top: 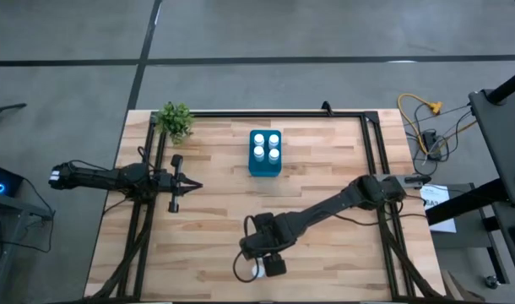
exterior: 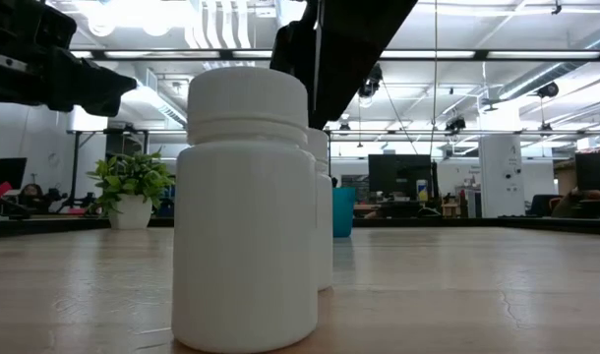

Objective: Pick and place pill bottles into a basket
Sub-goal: Put the top white pill bottle into the blue bin

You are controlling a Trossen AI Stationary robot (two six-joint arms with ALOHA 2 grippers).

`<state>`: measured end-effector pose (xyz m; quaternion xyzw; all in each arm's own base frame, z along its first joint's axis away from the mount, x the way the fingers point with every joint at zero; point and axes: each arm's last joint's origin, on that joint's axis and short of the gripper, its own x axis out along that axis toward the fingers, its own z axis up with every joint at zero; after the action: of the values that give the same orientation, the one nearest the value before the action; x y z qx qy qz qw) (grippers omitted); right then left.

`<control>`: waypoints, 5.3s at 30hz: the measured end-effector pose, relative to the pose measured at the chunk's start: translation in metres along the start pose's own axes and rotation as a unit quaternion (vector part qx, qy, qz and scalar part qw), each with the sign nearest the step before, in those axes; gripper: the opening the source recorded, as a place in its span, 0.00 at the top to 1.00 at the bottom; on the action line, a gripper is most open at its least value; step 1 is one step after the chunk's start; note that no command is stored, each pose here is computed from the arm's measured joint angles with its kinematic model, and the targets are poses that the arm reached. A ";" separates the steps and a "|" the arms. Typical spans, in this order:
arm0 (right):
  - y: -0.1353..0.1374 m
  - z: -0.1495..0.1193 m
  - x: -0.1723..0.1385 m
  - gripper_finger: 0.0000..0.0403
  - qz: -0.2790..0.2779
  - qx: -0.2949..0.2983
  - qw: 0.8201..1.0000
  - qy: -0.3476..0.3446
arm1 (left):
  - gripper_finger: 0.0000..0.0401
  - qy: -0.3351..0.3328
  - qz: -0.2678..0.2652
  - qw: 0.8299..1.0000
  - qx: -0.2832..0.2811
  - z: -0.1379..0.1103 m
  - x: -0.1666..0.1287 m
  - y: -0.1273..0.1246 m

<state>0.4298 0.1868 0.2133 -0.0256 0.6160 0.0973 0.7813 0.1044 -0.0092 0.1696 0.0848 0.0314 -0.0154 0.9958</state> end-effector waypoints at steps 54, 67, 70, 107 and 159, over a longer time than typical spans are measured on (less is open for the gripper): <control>0.003 -0.003 0.030 0.36 0.011 -0.009 0.999 -0.037 | 1.00 0.004 -0.001 1.000 -0.001 -0.001 0.001 0.000; 0.002 -0.003 0.034 0.36 0.014 -0.005 0.999 -0.044 | 1.00 0.004 -0.001 1.000 -0.001 -0.001 0.001 0.000; 0.002 -0.004 0.035 0.39 0.015 -0.005 0.999 -0.043 | 1.00 0.004 -0.001 1.000 -0.001 -0.001 0.001 0.000; -0.065 -0.017 -0.090 0.61 -0.074 0.042 0.992 -0.095 | 1.00 0.003 -0.002 1.000 -0.001 -0.001 0.001 0.000; -0.255 -0.081 -0.081 0.61 -0.060 0.174 0.979 -0.082 | 1.00 0.004 -0.002 1.000 -0.001 -0.001 0.001 0.000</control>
<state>0.3807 -0.0858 0.2518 0.0820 0.5547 -0.0566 0.8260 0.1050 -0.0093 0.1689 0.0838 0.0354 -0.0169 0.9957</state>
